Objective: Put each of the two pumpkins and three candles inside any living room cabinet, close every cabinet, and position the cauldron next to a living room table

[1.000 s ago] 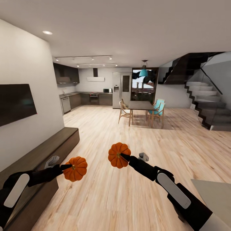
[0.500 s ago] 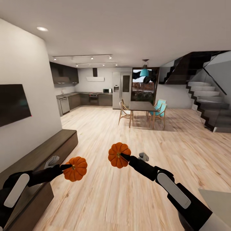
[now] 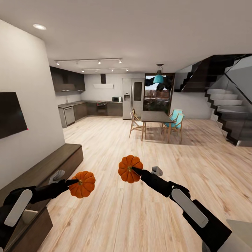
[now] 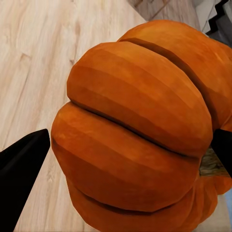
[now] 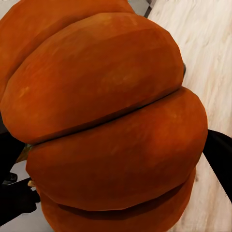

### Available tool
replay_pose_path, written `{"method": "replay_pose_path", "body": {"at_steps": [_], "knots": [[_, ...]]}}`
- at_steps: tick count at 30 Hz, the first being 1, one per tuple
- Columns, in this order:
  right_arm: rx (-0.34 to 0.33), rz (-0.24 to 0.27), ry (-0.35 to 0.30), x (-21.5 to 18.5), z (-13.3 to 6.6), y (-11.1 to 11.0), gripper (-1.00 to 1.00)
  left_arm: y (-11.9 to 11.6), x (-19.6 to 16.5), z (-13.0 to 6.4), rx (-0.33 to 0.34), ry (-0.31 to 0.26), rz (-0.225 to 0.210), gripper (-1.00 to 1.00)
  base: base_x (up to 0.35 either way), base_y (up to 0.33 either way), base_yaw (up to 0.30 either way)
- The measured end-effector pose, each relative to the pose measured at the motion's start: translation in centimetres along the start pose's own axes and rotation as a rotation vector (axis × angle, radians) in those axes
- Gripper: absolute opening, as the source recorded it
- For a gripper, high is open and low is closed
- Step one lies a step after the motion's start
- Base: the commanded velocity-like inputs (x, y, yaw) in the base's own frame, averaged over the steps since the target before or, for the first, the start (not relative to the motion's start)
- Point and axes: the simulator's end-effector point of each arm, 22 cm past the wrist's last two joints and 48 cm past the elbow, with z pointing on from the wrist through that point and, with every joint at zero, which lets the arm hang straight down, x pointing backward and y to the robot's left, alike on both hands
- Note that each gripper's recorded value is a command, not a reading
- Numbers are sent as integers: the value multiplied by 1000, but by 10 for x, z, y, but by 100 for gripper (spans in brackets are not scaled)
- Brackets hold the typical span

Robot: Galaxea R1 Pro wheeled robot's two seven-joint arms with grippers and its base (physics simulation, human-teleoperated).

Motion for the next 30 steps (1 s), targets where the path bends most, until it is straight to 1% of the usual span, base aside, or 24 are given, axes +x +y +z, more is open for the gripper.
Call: {"method": "replay_pose_path", "body": {"at_steps": [24, 27, 30], "knots": [[1, 1, 0, 0, 0, 0, -100, 0, 0, 0, -2, 1, 2, -100, 331, 0, 2], [2, 1, 0, 1, 0, -1, -100, 0, 0, 0, -2, 1, 2, -100, 331, -2, 112], [4, 1, 1, 1, 1, -2, -100, 0, 0, 0, -2, 1, 3, -100, 325, -78, 241]]}}
